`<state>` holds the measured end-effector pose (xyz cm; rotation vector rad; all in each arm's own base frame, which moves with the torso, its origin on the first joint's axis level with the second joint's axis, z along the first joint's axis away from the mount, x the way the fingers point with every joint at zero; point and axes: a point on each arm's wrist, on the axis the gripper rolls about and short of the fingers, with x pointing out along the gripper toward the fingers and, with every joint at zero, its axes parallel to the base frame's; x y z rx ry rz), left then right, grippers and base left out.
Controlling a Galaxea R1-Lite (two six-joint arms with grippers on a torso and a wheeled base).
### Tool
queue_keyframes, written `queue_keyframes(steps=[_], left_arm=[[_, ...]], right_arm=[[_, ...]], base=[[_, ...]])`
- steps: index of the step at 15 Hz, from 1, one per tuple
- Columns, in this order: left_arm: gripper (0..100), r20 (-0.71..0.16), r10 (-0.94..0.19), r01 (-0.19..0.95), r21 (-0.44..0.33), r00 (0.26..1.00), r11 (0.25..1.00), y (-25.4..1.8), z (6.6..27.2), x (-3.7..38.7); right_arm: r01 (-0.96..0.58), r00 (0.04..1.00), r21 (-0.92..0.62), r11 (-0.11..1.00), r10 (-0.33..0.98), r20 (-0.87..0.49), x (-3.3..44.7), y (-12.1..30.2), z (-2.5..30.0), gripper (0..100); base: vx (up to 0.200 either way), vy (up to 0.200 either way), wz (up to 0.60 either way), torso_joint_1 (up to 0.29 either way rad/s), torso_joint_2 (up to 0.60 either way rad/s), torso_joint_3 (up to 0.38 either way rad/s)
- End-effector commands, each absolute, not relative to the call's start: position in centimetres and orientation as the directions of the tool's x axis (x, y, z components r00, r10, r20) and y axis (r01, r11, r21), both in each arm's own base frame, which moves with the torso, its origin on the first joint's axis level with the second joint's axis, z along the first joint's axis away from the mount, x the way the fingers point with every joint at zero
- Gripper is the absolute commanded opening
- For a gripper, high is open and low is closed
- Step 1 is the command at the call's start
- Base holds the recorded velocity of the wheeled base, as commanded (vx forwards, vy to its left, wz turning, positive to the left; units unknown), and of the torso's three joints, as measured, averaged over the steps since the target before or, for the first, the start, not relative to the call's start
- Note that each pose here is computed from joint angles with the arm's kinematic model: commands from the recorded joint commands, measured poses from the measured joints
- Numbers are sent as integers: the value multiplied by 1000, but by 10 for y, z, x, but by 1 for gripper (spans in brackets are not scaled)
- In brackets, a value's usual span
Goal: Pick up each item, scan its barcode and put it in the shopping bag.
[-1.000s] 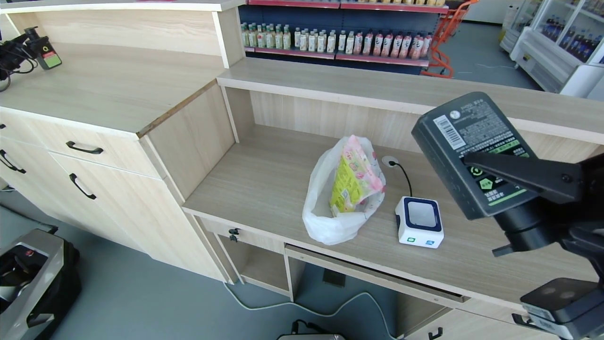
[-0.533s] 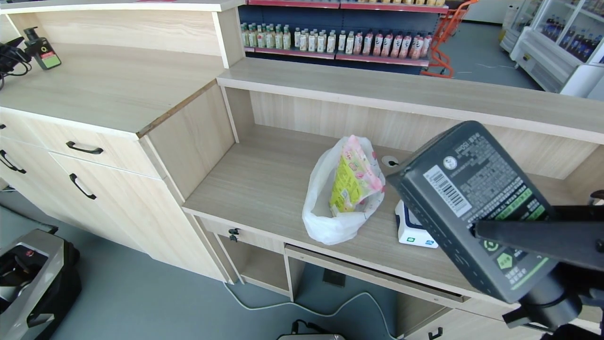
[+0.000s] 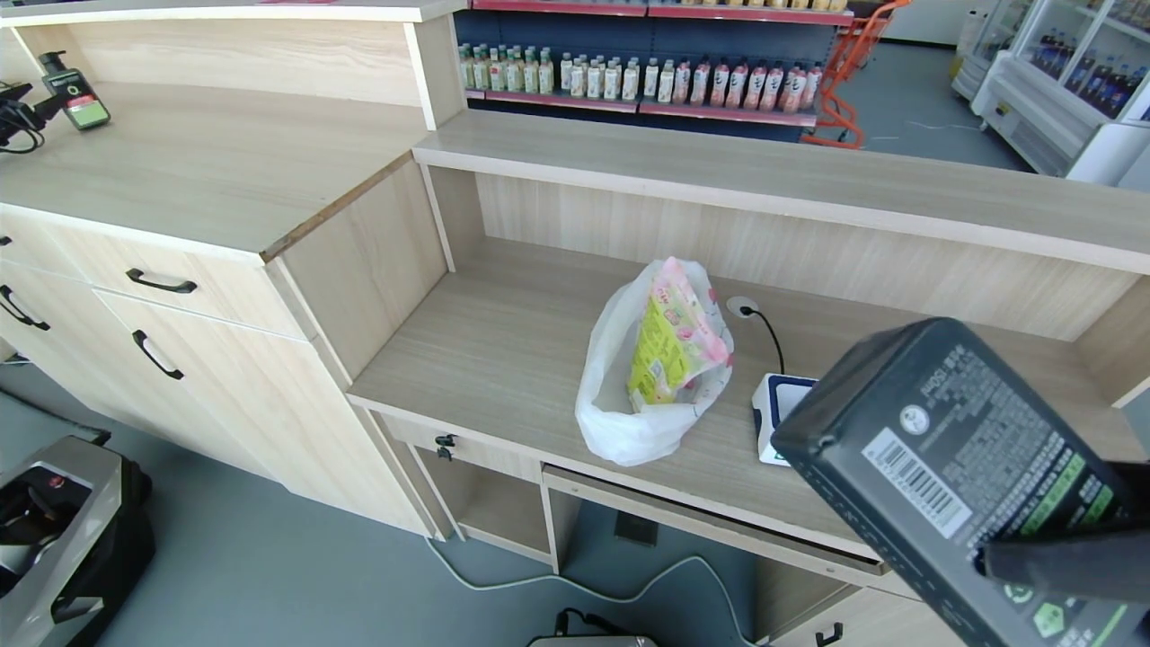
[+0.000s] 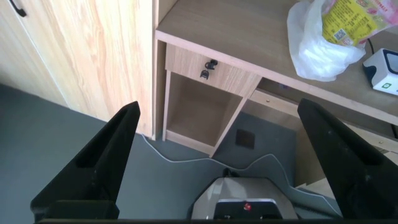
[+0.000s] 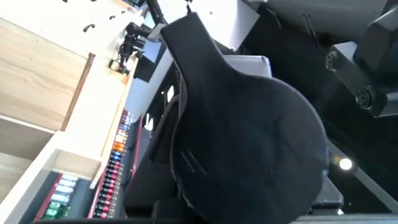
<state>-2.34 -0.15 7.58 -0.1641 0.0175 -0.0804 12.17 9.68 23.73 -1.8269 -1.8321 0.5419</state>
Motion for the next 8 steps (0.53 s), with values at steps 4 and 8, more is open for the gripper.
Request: queue_keyframes(steps=[4,8], left_arm=[[100,-11,-81,78,-164,997,983,-2,76,-23],[100,-11,-81,78,-164,997,983,-2,76,-23]], right_arm=[[821,6,-570,37,997,74,111,89,242,0],[816,4,-577,37,998,70,111,88,243,0]], base=[[0,0,0,0,0,0],[0,0,0,0,0,0]])
